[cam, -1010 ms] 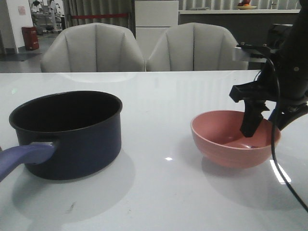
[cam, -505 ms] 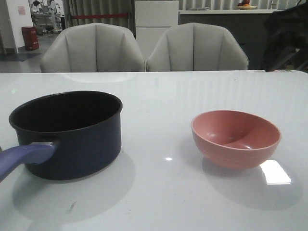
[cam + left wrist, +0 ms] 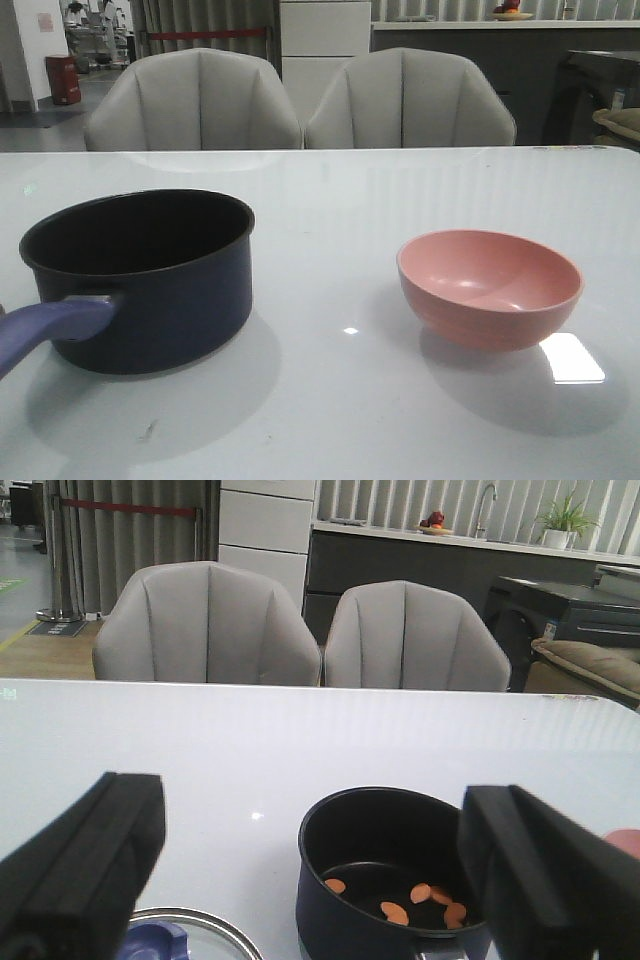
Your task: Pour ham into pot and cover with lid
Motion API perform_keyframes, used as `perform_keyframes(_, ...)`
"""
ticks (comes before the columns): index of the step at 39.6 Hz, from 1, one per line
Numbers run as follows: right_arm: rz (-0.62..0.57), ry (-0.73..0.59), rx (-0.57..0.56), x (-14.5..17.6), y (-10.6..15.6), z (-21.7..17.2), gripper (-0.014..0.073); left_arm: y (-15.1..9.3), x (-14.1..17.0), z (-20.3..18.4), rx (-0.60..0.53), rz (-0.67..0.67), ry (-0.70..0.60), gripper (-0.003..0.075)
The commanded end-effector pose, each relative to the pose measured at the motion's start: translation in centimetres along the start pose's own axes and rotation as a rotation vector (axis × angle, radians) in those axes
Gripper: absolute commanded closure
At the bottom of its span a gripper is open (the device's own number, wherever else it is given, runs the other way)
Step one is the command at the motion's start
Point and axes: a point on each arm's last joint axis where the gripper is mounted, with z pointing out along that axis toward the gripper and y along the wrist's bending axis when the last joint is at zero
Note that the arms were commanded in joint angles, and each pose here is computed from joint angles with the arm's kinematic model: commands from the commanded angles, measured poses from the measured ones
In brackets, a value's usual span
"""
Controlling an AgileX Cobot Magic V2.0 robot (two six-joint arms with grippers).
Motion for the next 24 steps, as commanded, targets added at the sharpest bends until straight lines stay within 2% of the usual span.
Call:
perform_keyframes(1, -0.011, -0.219, 0.006, -0.3, 0.0, -2.2, 0.015, -0.2, -1.6, -0.5, 0.021, -0.005, -0.119, 0.0083)
perform_keyframes(7, -0.01, -0.347, -0.008, 1.6, 0.0, -4.6, 0.015, -0.2, -1.6, -0.5, 0.021, -0.005, -0.119, 0.0083)
perform_keyframes(14, -0.01, -0.332, -0.013, 3.8, -0.1, -4.9, 0.0182, -0.2, -1.6, -0.5, 0.021, -0.005, -0.119, 0.0083)
perform_keyframes(18, -0.011, -0.319, -0.012, 4.3, -0.1, -4.8, 0.0306, -0.2, -1.6, -0.5, 0.021, -0.005, -0.119, 0.0083)
perform_keyframes(21, -0.011, -0.319, -0.012, 4.3, -0.1, -4.8, 0.0466, -0.2, -1.6, -0.5, 0.023, -0.009, -0.117, 0.0083)
perform_keyframes(24, -0.01, -0.324, -0.011, 4.2, -0.1, -4.8, 0.0446, -0.2, -1.6, -0.5, 0.023, -0.011, -0.117, 0.0083)
